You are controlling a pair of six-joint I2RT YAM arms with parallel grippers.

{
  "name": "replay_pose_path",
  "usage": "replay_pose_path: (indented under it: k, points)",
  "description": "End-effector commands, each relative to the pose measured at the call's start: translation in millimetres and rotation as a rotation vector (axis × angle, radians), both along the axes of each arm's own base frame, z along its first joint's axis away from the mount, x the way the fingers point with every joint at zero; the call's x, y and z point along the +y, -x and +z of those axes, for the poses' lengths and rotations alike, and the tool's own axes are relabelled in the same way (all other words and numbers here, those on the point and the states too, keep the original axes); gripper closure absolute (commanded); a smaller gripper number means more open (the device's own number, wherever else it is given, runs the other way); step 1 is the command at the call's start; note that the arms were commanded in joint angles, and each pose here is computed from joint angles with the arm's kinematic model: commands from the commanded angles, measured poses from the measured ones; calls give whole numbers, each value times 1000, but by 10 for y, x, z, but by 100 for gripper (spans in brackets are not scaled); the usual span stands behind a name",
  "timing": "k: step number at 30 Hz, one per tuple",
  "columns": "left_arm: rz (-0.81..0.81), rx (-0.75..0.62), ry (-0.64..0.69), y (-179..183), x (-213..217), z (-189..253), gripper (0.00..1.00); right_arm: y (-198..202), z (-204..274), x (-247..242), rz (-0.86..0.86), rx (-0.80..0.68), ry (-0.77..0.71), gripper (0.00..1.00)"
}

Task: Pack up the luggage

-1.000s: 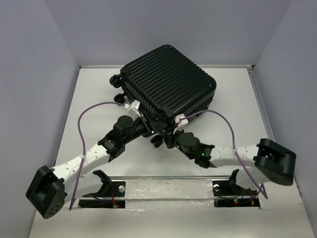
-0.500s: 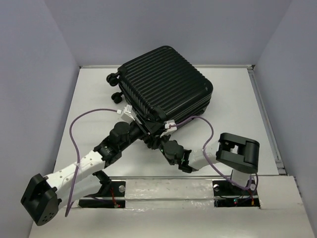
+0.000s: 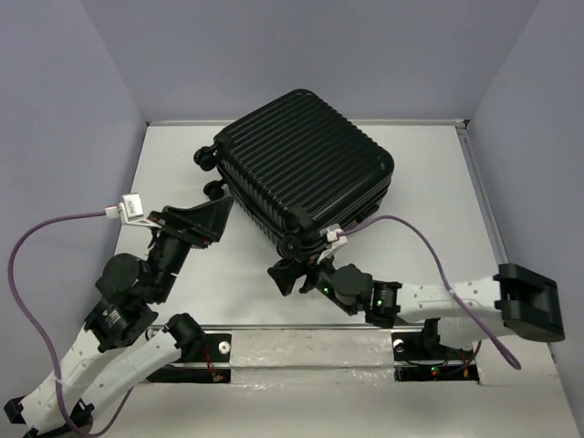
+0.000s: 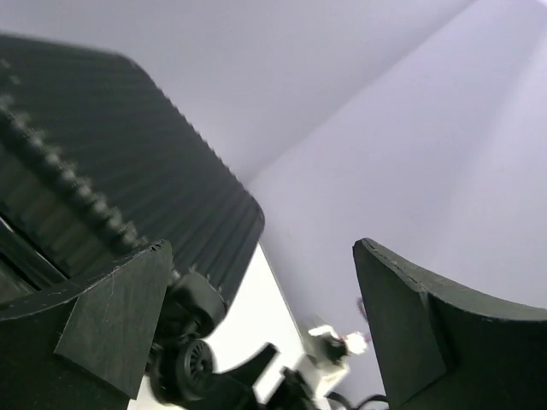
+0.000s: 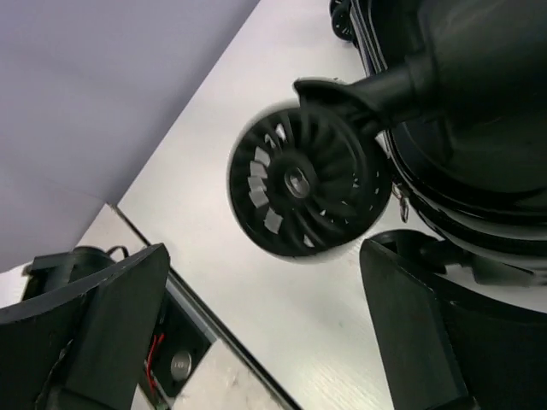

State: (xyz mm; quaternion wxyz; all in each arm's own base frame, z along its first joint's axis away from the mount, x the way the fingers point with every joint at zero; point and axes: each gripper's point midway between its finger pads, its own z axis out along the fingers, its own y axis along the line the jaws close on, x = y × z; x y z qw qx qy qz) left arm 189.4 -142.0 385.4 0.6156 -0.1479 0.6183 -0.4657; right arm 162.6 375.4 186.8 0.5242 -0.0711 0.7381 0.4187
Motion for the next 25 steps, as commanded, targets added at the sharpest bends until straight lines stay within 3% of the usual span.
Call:
replay_pose_path:
  k: [1, 7, 11, 14, 19, 25]
  points:
    - [172, 23, -165, -80, 346, -143, 1, 137, 226, -252, 59, -43, 121, 0]
    - [197, -1, -201, -37, 449, -114, 1, 256, 743, -542, 132, -161, 146, 0]
    - [201, -28, -226, -20, 474, -42, 1, 201, 1179, -1079, 36, -229, 120, 0]
    - [199, -58, -228, -5, 480, 5, 1, 140, 1467, -1543, -80, -262, 16, 0]
    - [212, -92, -255, -45, 462, -24, 1, -11, 1344, -2073, -285, -227, -60, 0]
    - [193, -90, -290, -123, 343, -137, 1, -126, 1248, -2202, -400, -211, -28, 0]
